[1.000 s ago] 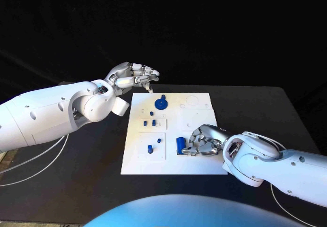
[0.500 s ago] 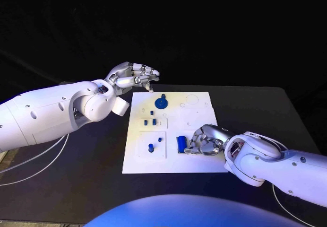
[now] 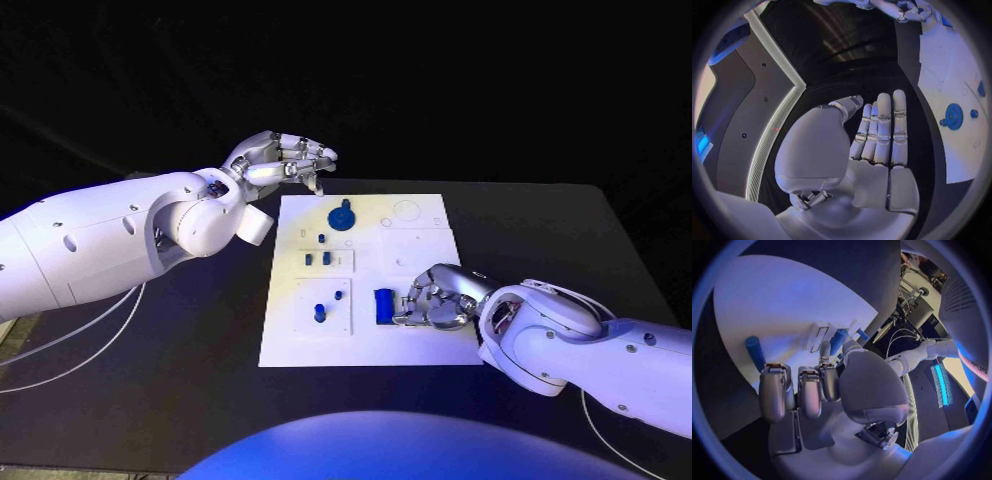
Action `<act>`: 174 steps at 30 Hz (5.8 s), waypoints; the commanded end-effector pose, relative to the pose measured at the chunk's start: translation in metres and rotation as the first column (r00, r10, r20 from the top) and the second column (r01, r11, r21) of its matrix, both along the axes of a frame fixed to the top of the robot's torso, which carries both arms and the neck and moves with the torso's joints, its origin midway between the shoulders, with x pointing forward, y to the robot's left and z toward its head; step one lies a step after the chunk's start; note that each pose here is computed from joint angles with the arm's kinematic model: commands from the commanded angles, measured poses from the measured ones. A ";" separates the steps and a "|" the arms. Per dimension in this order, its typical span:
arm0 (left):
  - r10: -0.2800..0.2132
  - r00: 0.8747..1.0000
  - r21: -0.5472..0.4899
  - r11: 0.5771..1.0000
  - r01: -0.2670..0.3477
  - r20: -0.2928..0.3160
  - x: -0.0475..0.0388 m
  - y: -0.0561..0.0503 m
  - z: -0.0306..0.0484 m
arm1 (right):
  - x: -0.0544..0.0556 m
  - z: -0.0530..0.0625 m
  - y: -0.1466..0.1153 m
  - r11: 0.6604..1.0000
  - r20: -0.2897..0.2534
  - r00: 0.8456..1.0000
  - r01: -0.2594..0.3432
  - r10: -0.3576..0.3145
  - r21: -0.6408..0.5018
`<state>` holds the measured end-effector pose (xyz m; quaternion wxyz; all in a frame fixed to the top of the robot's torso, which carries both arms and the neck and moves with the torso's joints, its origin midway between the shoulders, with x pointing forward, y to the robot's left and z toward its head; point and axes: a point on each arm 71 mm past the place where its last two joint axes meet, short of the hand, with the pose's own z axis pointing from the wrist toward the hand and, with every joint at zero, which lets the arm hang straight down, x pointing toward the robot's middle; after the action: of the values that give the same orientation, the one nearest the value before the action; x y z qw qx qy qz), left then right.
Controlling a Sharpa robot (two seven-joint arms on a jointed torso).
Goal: Assemble the parts on the task board
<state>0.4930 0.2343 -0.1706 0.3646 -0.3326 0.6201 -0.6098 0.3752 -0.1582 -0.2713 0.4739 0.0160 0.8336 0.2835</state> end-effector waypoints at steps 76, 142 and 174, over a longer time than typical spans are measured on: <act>-0.008 1.000 -0.006 1.000 0.008 0.007 -0.0017 0.002 0.0014 | 0.006 -0.019 -0.070 0.964 0.053 0.992 0.123 -0.113 -0.234; -0.022 1.000 -0.009 1.000 0.023 0.004 -0.0024 -0.003 0.0015 | 0.009 -0.011 -0.005 0.992 -0.070 0.991 0.113 -0.117 -0.049; -0.024 1.000 -0.008 1.000 0.024 0.001 -0.0024 -0.003 0.0013 | 0.011 -0.014 0.000 0.993 -0.065 0.993 0.091 -0.096 -0.074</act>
<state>0.4914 0.2337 -0.1700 0.3627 -0.3319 0.6210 -0.6105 0.3875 -0.1596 -0.2843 0.4607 0.0571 0.8543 0.2338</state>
